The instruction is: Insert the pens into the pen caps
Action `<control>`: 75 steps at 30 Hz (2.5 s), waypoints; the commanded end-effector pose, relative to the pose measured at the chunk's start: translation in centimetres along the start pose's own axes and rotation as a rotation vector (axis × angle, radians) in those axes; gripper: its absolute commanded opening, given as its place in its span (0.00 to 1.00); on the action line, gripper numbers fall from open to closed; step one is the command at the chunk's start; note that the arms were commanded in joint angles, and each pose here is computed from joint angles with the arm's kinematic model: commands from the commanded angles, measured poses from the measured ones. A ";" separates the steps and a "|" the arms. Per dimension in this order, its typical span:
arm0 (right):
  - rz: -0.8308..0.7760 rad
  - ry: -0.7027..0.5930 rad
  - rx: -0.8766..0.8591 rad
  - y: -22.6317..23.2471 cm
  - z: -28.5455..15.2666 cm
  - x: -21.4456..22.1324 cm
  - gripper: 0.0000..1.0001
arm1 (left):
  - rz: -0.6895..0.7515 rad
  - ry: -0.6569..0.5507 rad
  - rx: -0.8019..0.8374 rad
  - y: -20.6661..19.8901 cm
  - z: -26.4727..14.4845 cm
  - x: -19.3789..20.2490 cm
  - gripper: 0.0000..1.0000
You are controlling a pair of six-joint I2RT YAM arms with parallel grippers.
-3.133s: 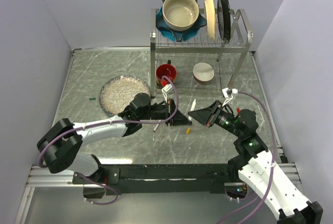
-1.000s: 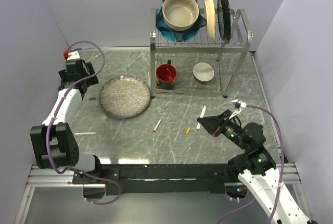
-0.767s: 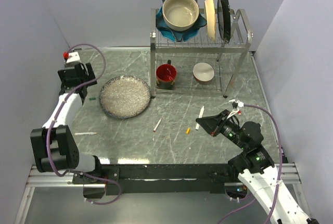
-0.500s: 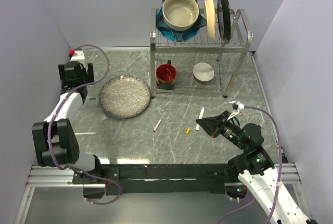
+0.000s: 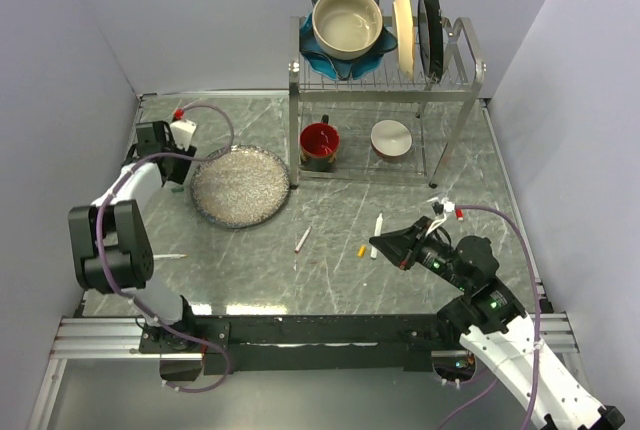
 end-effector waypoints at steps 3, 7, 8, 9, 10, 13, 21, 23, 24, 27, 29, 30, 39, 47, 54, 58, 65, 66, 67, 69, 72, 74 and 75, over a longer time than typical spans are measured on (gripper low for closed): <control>-0.071 -0.049 0.025 0.2 -0.5 -1.6 0.00 | 0.086 0.162 0.206 -2.6 0.9 2.7 0.74; -0.071 -0.044 0.004 0.5 -0.6 -1.5 0.00 | 0.129 0.116 0.128 -1.3 1.0 1.8 0.71; -0.073 -0.045 0.002 0.6 -0.6 -1.5 0.00 | 0.152 0.114 0.118 -1.0 1.1 1.7 0.71; -0.072 -0.043 0.001 0.6 -0.6 -1.5 0.00 | 0.166 0.112 0.121 -1.0 1.1 1.7 0.70; -0.073 -0.038 0.001 0.6 -0.5 -1.4 0.00 | 0.175 0.109 0.132 -1.1 1.2 1.6 0.70; -0.072 -0.042 0.003 0.6 -0.5 -1.5 0.00 | 0.202 0.115 0.140 -1.1 1.6 1.7 0.68; -0.071 -0.034 -0.001 0.7 -0.4 -1.3 0.00 | 0.269 0.175 0.194 -0.7 1.9 3.5 0.67; -0.072 -0.034 0.004 0.5 -0.3 -1.1 0.00 | 0.278 0.174 0.205 -0.7 2.3 3.1 0.66; -0.072 -0.033 0.000 0.5 -0.2 -1.0 0.00 | 0.275 0.195 0.212 -0.8 2.7 3.5 0.65; -0.076 -0.027 0.000 0.5 -0.1 -0.9 0.00 | 0.282 0.202 0.226 -0.8 3.3 3.0 0.64; -0.080 -0.029 0.012 0.4 -0.1 -1.1 0.00 | 0.290 0.208 0.236 -0.8 3.5 2.9 0.63; -0.081 -0.031 0.011 0.5 -0.1 -1.2 0.00 | 0.291 0.210 0.242 -0.9 3.7 3.0 0.62; -0.083 -0.031 0.024 0.4 -0.2 -1.3 0.00 | 0.247 0.310 0.227 -1.3 4.8 6.3 0.58; -0.089 -0.038 0.022 0.5 -0.4 -1.7 0.00 | 0.232 0.354 0.204 -1.1 5.1 6.9 0.47; -0.097 -0.050 0.032 0.5 -0.6 -2.0 0.00 | 0.148 0.444 0.193 -1.5 4.9 8.0 0.36; -0.099 -0.056 0.030 0.6 -0.8 -2.3 0.00 | 0.072 0.501 0.180 -1.8 4.7 8.8 0.28; -0.102 -0.072 0.032 0.7 -1.0 -2.5 0.00 | 0.005 0.554 0.185 -2.3 3.8 9.7 0.24; -0.101 -0.075 0.034 0.7 -1.0 -2.5 0.00 | -0.005 0.553 0.180 -2.3 3.8 9.6 0.24; -0.101 -0.076 0.035 0.6 -1.0 -2.4 0.00 | -0.010 0.560 0.177 -2.3 3.9 9.8 0.24; -0.103 -0.081 0.032 0.7 -1.1 -2.5 0.00 | -0.027 0.564 0.168 -2.4 4.1 10.0 0.25; -0.099 -0.080 0.037 0.6 -1.1 -2.4 0.00 | -0.040 0.588 0.174 -2.8 4.5 10.7 0.27; -0.101 -0.076 0.040 0.6 -1.1 -2.4 0.00 | -0.040 0.608 0.184 -3.0 4.8 11.3 0.27; -0.100 -0.079 0.041 0.6 -1.1 -2.5 0.00 | -0.038 0.612 0.186 -3.0 4.9 11.5 0.27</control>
Point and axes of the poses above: each gripper's point midway between its finger pads, its own z axis out along the fingers, its own y axis along the line the jaws close on, x = y × z, the point moved 3 cm from there along -z, back along the fingers, and after that the axes turned 15 degrees about -z, right-handed, at the moved point
